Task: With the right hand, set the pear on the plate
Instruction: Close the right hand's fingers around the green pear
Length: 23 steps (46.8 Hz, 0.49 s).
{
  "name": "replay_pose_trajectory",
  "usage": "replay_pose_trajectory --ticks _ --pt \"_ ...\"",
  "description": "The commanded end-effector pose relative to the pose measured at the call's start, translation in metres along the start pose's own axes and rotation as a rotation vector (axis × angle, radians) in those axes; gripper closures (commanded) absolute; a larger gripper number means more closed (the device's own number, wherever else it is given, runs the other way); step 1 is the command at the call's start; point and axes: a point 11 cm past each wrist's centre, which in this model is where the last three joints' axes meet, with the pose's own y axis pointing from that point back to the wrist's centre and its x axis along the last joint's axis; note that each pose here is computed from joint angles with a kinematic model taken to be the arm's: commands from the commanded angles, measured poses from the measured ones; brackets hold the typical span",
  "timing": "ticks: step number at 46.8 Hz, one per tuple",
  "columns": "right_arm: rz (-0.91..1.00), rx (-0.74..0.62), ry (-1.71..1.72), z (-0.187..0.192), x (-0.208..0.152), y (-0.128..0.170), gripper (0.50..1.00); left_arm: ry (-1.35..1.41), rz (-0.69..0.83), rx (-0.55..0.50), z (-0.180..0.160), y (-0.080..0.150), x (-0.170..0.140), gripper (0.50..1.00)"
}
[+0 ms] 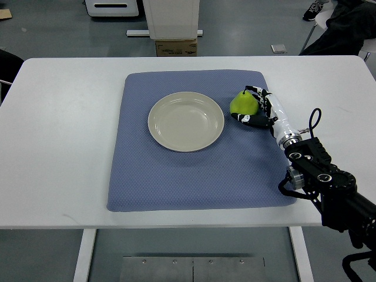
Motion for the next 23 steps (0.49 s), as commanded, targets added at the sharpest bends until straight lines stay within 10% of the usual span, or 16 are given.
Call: replay_pose_trajectory --ticks 1,10,14,18,23 --pt "-0.001 -0.001 -0.001 0.0007 -0.0003 0.0004 0.565 0.0 0.0 0.0 0.0 0.0 0.0 0.5" --pt "-0.013 -0.005 0.011 0.0028 -0.0031 0.0016 0.58 0.0 0.0 0.0 0.0 0.0 0.0 0.5" --pt "-0.015 -0.008 0.012 0.0046 -0.0037 0.0025 0.72 0.0 0.0 0.0 0.0 0.0 0.0 0.5" --pt "-0.027 -0.011 0.022 0.0054 -0.0062 0.0029 1.0 0.0 0.0 0.0 0.0 0.0 0.0 0.5" --pt "-0.034 -0.017 0.029 0.0073 -0.008 0.0038 1.0 0.0 0.0 0.0 0.0 0.0 0.0 0.5"
